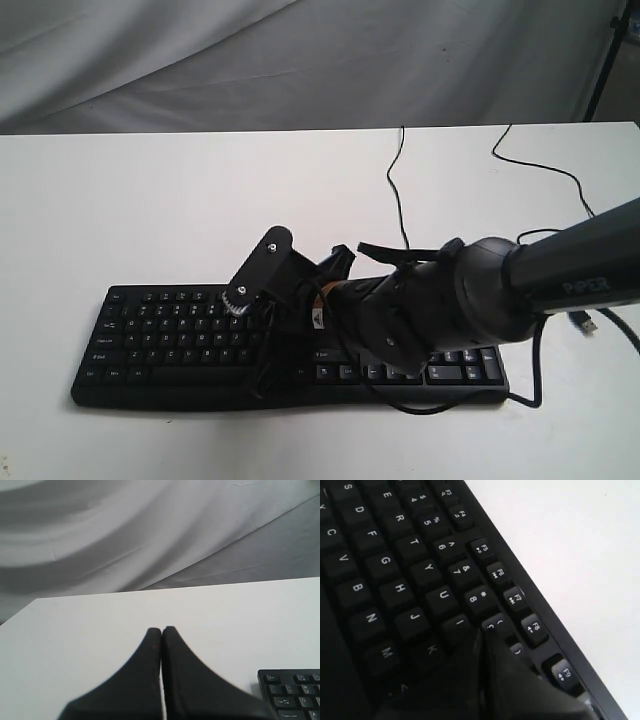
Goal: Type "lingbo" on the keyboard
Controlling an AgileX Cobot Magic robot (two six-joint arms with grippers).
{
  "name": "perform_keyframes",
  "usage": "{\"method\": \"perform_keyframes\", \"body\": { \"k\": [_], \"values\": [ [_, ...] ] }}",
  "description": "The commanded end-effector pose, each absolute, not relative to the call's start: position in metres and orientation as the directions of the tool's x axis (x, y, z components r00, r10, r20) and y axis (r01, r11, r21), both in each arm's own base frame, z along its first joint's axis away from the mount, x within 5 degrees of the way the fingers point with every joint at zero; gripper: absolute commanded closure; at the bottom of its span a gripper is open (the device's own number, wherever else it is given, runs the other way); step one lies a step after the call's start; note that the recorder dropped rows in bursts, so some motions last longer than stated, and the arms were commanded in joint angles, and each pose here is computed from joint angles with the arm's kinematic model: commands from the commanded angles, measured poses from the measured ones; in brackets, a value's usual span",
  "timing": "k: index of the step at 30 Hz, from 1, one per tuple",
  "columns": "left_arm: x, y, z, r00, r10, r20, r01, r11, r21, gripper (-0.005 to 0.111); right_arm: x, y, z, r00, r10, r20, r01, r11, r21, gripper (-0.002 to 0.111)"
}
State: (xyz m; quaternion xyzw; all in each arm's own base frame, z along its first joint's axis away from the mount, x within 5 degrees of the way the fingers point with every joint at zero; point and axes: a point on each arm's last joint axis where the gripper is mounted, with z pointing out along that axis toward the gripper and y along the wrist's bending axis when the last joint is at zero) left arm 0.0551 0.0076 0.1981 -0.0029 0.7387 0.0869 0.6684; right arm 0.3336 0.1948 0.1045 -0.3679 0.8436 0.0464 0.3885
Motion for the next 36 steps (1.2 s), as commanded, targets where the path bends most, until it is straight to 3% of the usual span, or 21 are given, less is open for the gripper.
{"method": "perform_keyframes", "body": {
  "k": [1, 12, 24, 30, 36],
  "values": [
    [0.056, 0.007, 0.197, -0.110, 0.109, -0.988, -0.116, 0.986, 0.121, 0.106, 0.334, 0.192, 0.124, -0.405, -0.577, -0.709, -0.650, 0.727, -0.220, 0.108],
    [0.056, 0.007, 0.197, -0.110, 0.109, -0.988, -0.116, 0.986, 0.121, 0.106, 0.296, 0.173, 0.206, -0.295, -0.509, -0.809, -0.617, 0.748, -0.245, 0.108],
    [0.056, 0.007, 0.197, -0.110, 0.109, -0.988, -0.116, 0.986, 0.121, 0.106, 0.167, 0.099, 0.305, -0.022, -0.350, -0.937, -0.542, 0.792, -0.283, 0.108],
    [0.056, 0.007, 0.197, -0.110, 0.109, -0.988, -0.116, 0.986, 0.121, 0.106, 0.115, 0.069, 0.307, 0.097, -0.287, -0.953, -0.506, 0.810, -0.296, 0.108],
    [0.056, 0.007, 0.197, -0.110, 0.109, -0.988, -0.116, 0.986, 0.121, 0.106, 0.093, 0.055, 0.300, 0.157, -0.252, -0.955, -0.488, 0.821, -0.297, 0.108]
  ]
}}
